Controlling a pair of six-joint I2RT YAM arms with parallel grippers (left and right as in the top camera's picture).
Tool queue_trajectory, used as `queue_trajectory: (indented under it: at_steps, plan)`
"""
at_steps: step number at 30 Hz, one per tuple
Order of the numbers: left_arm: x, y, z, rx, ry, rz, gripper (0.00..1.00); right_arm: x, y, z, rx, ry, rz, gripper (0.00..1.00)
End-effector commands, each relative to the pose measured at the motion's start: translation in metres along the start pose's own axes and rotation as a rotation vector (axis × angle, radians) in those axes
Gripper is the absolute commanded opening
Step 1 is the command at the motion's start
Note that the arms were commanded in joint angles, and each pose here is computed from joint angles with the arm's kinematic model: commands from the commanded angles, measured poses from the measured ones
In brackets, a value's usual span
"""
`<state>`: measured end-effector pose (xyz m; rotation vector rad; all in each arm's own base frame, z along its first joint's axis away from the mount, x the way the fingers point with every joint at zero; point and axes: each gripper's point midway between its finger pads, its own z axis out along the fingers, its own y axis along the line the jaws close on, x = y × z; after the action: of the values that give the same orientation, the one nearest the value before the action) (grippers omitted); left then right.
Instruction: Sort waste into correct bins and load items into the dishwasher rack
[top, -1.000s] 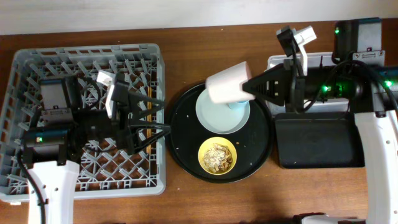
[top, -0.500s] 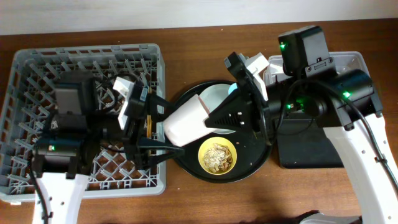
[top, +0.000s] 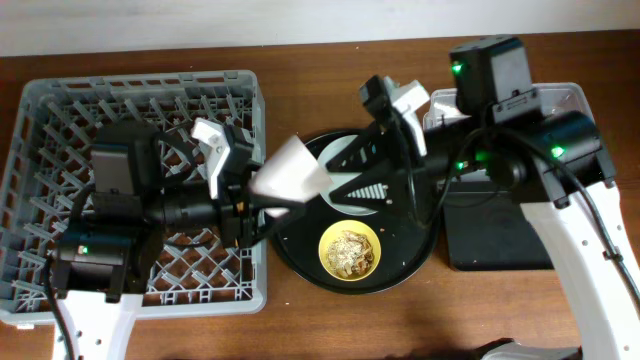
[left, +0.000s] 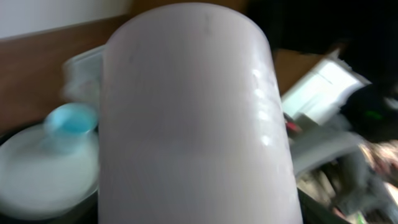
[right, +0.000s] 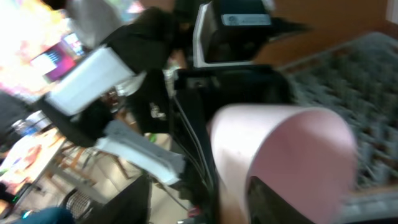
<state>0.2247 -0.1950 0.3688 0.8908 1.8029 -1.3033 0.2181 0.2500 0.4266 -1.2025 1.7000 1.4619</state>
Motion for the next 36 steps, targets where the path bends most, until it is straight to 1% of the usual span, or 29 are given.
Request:
queue_trajectory:
  at_steps: [1,2,3,5,6,8,10,12,14,15,17,18,19,20,22,23,25,26,28,29,30,31,32,33,34,35,36]
  plan:
    - [0.032,0.092,-0.051,-0.573,0.038,-0.304,0.4,0.02,-0.068,-0.041,0.371,0.047,0.166,0.59]
    - [0.051,0.099,-0.061,-0.64,0.082,-0.393,0.4,0.027,-0.075,-0.046,0.416,0.068,0.19,0.57]
    - [0.061,0.093,-0.057,-0.605,0.118,-0.432,0.4,0.028,-0.072,-0.043,0.406,0.076,0.196,0.49]
    - [0.074,0.064,-0.036,-0.42,0.192,-0.437,0.39,0.028,-0.064,-0.029,0.367,0.094,0.174,0.42]
    - [0.073,0.055,-0.031,-0.373,0.195,-0.441,0.35,0.026,-0.059,-0.021,0.346,0.099,0.154,0.38]
    - [0.064,0.02,-0.012,-0.168,0.183,-0.392,0.33,0.011,-0.05,-0.001,0.304,0.076,0.11,0.37]
    - [0.066,0.01,-0.004,-0.128,0.208,-0.377,0.33,0.006,-0.051,0.01,0.319,0.075,0.083,0.37]
    - [0.067,-0.002,0.005,-0.076,0.233,-0.354,0.33,0.011,-0.054,0.029,0.297,0.112,0.084,0.37]
    - [0.064,-0.01,0.008,-0.029,0.224,-0.343,0.33,0.023,-0.065,0.049,0.267,0.156,0.126,0.36]
    - [0.062,-0.009,0.008,-0.031,0.219,-0.332,0.33,0.029,-0.073,0.058,0.256,0.178,0.147,0.36]
    - [0.061,-0.007,0.009,-0.04,0.215,-0.318,0.33,0.036,-0.077,0.065,0.246,0.203,0.173,0.32]
    - [0.062,-0.004,0.008,-0.057,0.219,-0.317,0.33,0.039,-0.075,0.063,0.246,0.212,0.185,0.27]
    - [0.064,0.001,0.007,-0.089,0.228,-0.314,0.33,0.046,-0.075,0.06,0.274,0.236,0.208,0.25]
    - [0.063,0.004,0.008,-0.099,0.223,-0.299,0.33,0.059,-0.08,0.053,0.335,0.285,0.247,0.25]
    - [0.057,0.006,0.009,-0.102,0.205,-0.281,0.31,0.068,-0.078,0.05,0.345,0.316,0.283,0.25]
    - [0.055,0.008,0.009,-0.11,0.198,-0.28,0.29,0.072,-0.077,0.049,0.351,0.33,0.299,0.25]
    - [0.052,0.013,0.009,-0.137,0.187,-0.283,0.28,0.074,-0.078,0.048,0.359,0.335,0.308,0.25]
    - [0.051,0.018,0.009,-0.162,0.184,-0.277,0.29,0.075,-0.085,0.044,0.406,0.345,0.301,0.25]
    - [0.055,0.056,-0.007,-0.378,0.177,-0.324,0.28,0.082,-0.114,0.015,0.609,0.356,0.346,0.26]
    - [0.057,0.069,-0.016,-0.459,0.174,-0.343,0.28,0.083,-0.119,0.007,0.635,0.352,0.358,0.31]
    - [0.059,0.079,-0.023,-0.524,0.171,-0.365,0.29,0.088,-0.13,-0.009,0.708,0.364,0.382,0.36]
    - [0.063,0.084,-0.028,-0.563,0.18,-0.378,0.43,0.1,-0.139,-0.035,0.802,0.38,0.46,0.39]
    - [0.067,0.086,-0.03,-0.58,0.194,-0.39,0.61,0.102,-0.14,-0.059,0.846,0.357,0.506,0.45]
    - [0.075,0.091,-0.037,-0.639,0.22,-0.405,0.72,0.097,-0.136,-0.102,0.935,0.272,0.544,0.63]
    - [0.079,0.092,-0.039,-0.655,0.234,-0.415,0.77,0.095,-0.13,-0.138,1.013,0.201,0.58,0.73]
    - [0.081,0.091,-0.039,-0.654,0.242,-0.424,0.81,0.102,-0.125,-0.164,1.073,0.165,0.635,0.87]
    - [0.084,0.09,-0.04,-0.653,0.251,-0.434,0.87,0.118,-0.119,-0.196,1.162,0.155,0.723,0.99]
